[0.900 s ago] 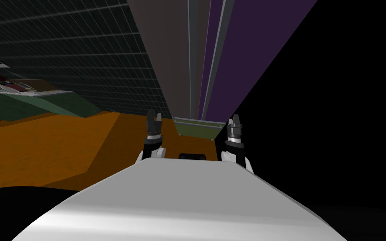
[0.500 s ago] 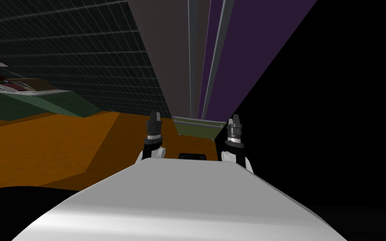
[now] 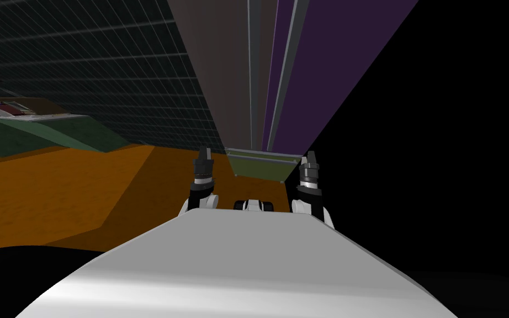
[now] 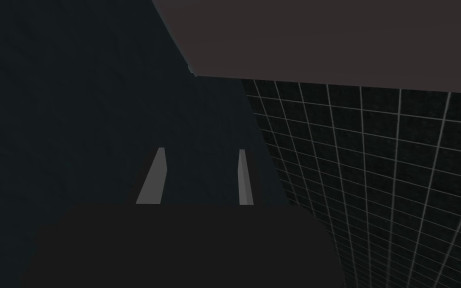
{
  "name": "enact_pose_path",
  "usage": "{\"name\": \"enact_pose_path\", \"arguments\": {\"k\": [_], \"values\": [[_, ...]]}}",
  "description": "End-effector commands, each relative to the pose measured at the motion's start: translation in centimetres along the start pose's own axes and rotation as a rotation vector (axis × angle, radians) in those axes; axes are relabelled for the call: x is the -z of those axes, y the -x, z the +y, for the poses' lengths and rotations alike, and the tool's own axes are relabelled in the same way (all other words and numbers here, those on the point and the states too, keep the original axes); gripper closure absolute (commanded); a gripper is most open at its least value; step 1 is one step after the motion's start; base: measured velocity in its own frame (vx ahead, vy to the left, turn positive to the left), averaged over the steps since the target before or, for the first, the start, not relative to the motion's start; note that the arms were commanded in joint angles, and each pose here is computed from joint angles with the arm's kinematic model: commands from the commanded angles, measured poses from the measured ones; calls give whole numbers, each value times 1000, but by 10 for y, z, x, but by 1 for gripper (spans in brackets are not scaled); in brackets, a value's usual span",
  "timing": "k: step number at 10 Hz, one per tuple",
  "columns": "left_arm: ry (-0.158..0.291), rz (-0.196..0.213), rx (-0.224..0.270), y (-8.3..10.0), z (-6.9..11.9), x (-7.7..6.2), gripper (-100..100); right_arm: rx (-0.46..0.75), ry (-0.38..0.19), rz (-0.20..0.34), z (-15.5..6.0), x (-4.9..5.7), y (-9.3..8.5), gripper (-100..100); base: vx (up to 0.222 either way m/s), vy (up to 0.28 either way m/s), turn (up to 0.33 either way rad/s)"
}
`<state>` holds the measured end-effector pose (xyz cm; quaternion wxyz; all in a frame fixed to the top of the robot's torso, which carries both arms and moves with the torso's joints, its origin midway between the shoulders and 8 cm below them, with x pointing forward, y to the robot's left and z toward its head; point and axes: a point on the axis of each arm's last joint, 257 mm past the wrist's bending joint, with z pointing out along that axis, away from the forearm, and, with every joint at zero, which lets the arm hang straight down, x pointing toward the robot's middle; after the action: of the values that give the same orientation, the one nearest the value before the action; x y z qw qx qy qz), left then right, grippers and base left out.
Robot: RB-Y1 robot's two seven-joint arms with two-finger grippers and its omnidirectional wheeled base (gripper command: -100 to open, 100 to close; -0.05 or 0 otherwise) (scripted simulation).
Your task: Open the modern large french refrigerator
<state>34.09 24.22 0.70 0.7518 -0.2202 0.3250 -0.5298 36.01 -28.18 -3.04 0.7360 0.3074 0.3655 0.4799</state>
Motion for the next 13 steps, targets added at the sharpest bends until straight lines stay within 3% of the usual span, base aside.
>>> {"name": "enact_pose_path", "arguments": {"k": [1,7,13], "values": [[0,0,0,0,0,0,0,30,4,38,-1,0,-5,-100,17,13,-22],[1,0,0,0,0,0,0,224,19,203,-11,2,-38,-100,57,47,-66],[1,0,0,0,0,0,0,481,40,328,-27,6,-74,-100,90,91,-111]]}}
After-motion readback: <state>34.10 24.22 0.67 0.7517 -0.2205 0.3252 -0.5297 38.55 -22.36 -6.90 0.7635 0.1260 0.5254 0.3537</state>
